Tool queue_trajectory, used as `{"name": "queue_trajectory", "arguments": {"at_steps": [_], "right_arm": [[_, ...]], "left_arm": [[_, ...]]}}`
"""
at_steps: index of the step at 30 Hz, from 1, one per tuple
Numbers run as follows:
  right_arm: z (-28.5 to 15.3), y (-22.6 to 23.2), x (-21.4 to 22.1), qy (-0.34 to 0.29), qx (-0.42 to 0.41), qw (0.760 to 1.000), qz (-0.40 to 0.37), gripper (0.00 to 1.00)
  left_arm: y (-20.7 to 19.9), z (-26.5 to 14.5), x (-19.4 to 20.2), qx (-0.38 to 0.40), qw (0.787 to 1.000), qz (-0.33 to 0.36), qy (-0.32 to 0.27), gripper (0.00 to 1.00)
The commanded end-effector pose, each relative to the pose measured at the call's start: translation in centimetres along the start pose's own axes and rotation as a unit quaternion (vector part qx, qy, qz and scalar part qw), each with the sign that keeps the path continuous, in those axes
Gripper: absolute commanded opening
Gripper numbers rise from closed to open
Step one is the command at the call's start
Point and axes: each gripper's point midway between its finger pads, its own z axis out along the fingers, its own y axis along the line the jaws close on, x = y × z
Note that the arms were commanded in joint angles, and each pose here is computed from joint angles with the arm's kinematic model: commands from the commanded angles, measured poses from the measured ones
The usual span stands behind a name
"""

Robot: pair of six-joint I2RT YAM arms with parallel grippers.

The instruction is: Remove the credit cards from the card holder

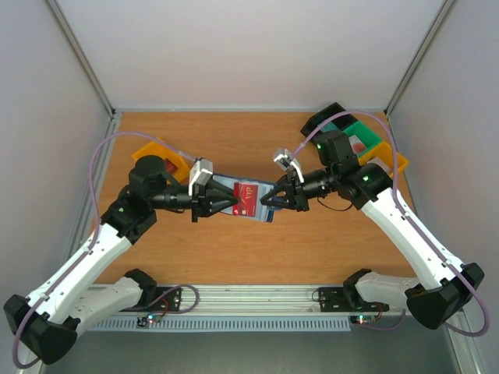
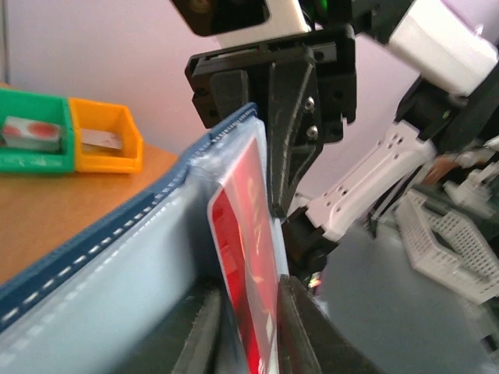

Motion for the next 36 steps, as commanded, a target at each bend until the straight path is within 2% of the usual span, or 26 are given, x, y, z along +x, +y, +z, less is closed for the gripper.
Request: {"name": "queue_trajectory", "arguments": {"at_steps": [1, 2, 4, 9, 14, 20, 23, 27, 31, 36], "right_arm": [[-0.6, 2.3, -1.1, -0.013, -0.039, 0.999, -0.033, 0.01], [-0.7, 2.4, -1.1, -0.013, -0.039, 0.999, -0.035, 0.01], [-0.7, 2.4, -0.9, -0.014, -0.037, 0.998, -0.039, 0.01], [-0.7, 1.4, -0.4, -0.011, -0.019, 0.999, -0.028, 0.01], [-1.3, -1.8, 0.2, -0.022, 0.016, 0.999, 0.027, 0.01], [-1.3, -5.5, 2.3, -0.019, 0.059, 0.993, 0.097, 0.01], [-0.2, -8.4, 4.3, -0.001, 0.076, 0.986, 0.149, 0.01], [2.4, -11.8, 6.9, 0.015, 0.054, 0.975, 0.214, 0.01], [5.1, -15.1, 8.7, 0.031, 0.047, 0.965, 0.255, 0.01], [7.5, -18.6, 11.8, 0.057, 0.035, 0.948, 0.311, 0.01]], "left_arm": [[-0.4, 0.5, -1.4, 0.026, 0.999, 0.012, -0.029, 0.13], [-0.5, 0.5, -1.4, 0.027, 0.999, 0.010, -0.029, 0.04], [-0.7, 0.2, -1.3, 0.021, 1.000, 0.004, -0.022, 0.00], [-0.5, -1.2, 0.1, -0.018, 1.000, -0.006, 0.009, 0.00], [1.0, -2.3, 1.6, -0.063, 0.997, -0.020, 0.031, 0.00], [5.5, -4.0, 3.1, -0.140, 0.988, -0.054, 0.041, 0.00], [7.2, -5.4, 3.0, -0.168, 0.983, -0.065, 0.028, 0.00], [7.7, -6.1, 2.8, -0.184, 0.981, -0.056, 0.018, 0.00], [9.2, -6.6, 4.5, -0.211, 0.972, -0.098, 0.035, 0.00], [9.0, -6.1, 6.0, -0.186, 0.971, -0.140, 0.054, 0.00]]}}
